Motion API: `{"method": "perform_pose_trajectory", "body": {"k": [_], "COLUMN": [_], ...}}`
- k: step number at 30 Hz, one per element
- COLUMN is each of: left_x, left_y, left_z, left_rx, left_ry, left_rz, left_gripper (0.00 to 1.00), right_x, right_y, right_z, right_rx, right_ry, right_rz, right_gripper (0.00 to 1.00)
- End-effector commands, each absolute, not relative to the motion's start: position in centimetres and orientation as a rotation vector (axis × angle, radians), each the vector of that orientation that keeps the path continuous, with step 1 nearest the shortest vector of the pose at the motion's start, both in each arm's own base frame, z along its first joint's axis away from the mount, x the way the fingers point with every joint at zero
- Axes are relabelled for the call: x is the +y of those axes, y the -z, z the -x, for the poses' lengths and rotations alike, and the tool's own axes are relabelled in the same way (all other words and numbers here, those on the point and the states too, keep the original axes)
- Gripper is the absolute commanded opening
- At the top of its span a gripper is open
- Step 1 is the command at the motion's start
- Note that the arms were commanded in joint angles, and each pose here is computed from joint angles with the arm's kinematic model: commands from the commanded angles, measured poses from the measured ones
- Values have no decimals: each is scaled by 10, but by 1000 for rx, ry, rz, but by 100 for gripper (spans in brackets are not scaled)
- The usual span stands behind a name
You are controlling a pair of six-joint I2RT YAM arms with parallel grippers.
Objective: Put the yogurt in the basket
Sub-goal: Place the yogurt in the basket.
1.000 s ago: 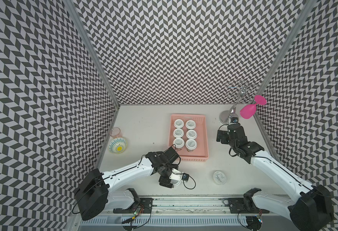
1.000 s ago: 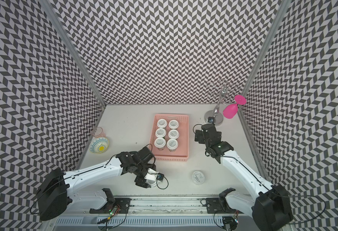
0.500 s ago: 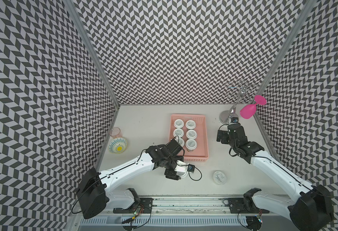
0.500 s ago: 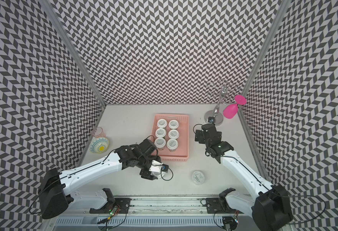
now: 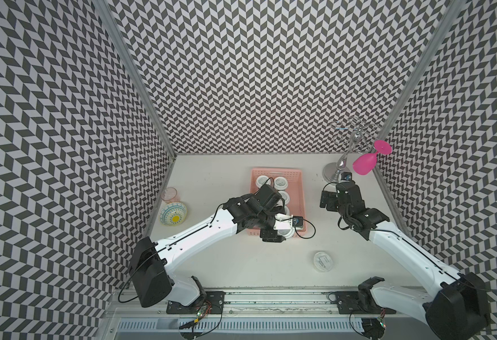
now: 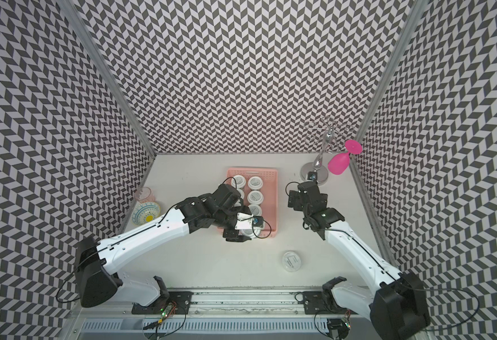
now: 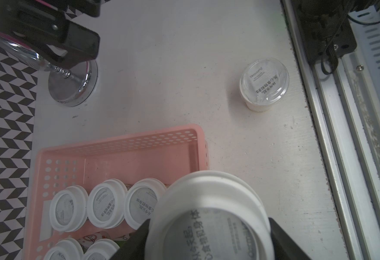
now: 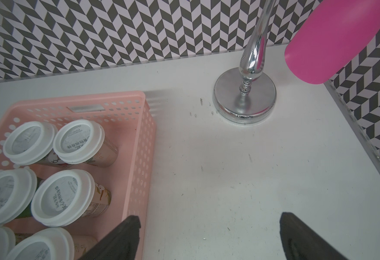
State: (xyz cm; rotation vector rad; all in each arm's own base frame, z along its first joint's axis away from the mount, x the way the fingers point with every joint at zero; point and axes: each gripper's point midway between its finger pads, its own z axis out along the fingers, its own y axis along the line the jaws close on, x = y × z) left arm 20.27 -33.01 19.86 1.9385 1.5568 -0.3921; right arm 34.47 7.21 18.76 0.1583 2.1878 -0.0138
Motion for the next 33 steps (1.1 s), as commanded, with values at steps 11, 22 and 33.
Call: {"method": "perform_pose_trajectory", "body": {"k": [11, 22, 33], "left_x": [-366, -383, -390], "left_y": [-193, -163, -137], "left_z": [-254, -270, -275], "left_rx": [1585, 1626, 1661], "left_ry": [376, 379, 369], "left_rz": [-1794, -1816, -1871], "left_gripper": [75, 74, 73], "right_x": [59, 57, 57], "right_y": [-192, -190, -189], "right_z": [-349, -350, -351], "right_rx": [2153, 2157, 2160], "right_ry": [30, 24, 12], "right_rz": [-229, -239, -238], "right_gripper": [99, 100, 99]}}
